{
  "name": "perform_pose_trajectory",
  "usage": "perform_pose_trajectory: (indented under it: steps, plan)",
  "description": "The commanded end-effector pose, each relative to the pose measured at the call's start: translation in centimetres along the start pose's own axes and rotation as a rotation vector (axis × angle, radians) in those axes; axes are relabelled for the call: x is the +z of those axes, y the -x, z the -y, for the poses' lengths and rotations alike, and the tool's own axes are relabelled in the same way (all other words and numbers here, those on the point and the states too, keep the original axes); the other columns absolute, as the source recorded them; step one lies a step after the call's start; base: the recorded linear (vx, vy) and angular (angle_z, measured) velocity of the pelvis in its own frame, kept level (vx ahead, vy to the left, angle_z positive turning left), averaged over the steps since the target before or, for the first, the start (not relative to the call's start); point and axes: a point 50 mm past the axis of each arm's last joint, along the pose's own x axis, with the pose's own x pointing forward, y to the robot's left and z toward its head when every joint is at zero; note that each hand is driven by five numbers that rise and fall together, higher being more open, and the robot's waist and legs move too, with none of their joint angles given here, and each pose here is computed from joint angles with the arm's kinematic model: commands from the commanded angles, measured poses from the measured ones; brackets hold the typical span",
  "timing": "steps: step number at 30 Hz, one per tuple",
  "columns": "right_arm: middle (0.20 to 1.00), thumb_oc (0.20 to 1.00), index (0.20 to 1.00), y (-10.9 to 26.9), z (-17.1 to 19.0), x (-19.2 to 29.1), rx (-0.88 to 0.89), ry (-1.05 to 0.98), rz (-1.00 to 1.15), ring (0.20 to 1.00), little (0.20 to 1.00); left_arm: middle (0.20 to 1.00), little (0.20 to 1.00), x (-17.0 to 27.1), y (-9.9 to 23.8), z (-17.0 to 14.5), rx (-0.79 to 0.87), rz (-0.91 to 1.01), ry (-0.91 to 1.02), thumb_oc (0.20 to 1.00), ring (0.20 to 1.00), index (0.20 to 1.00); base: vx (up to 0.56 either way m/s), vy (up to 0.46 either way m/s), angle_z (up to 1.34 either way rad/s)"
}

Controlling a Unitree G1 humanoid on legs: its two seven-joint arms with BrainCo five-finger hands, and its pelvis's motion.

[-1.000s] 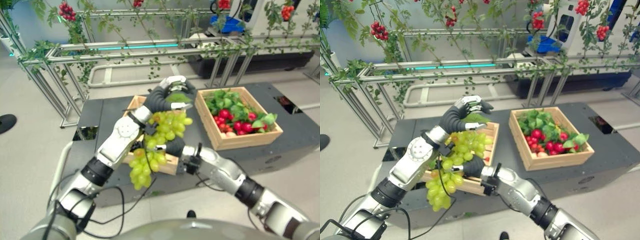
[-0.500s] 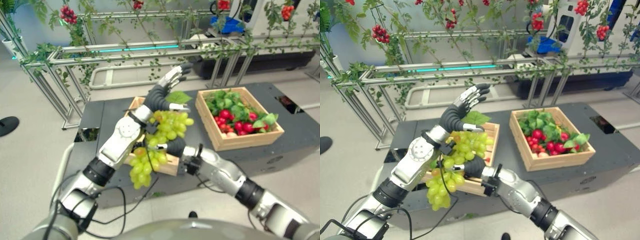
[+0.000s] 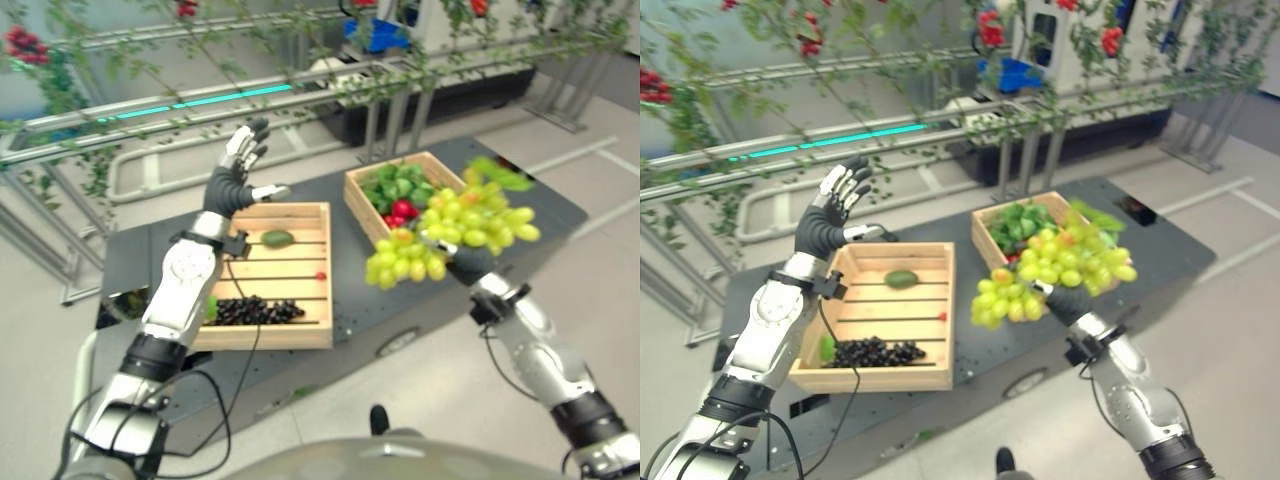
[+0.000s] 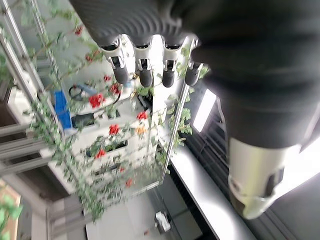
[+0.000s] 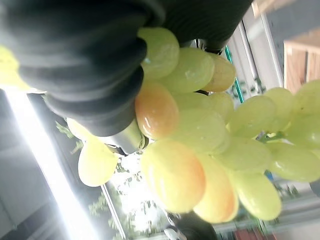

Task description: Pick up the fruits from the basket on one side to the basket on the other side

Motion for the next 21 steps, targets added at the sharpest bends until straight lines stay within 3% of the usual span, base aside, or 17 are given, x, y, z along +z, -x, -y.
perform_pose_trajectory:
  steps: [1,9,16,21]
  plan:
    - [0.2,0.2,0.2,-2.1,0.5,5.7,-0.013,0.1,0.303,0.2,0.2,1.0,1.0,3.3,-0.8,-2.6,0.065,0.16,-0.046,1.0,1.0,1.0,-0.17,-0.028,-0.74]
    - [0.2,0.2,0.2,-2.9,1.5,6.5,-0.045,0.137,0.301,0.2,0.2,1.0,1.0,3.9,2.8,-5.5,0.162,0.131,-0.132,1.0,1.0,1.0,0.01,-0.145,-1.32]
    - [0.2,0.2,0.2,-0.6,2.8,8.5,-0.123,0.212,0.356,0.2,0.2,1.0,1.0,3.0,3.8,-5.4,0.214,0.117,-0.111,1.0,1.0,1.0,0.2,-0.344,-0.2]
    - [0.2,0.2,0.2,-1.1,2.8,9.1,-0.116,0.266,0.344,0.2,0.2,1.0,1.0,2.2,5.2,-5.6,0.296,0.083,-0.11,1.0,1.0,1.0,0.12,-0.24,-1.1]
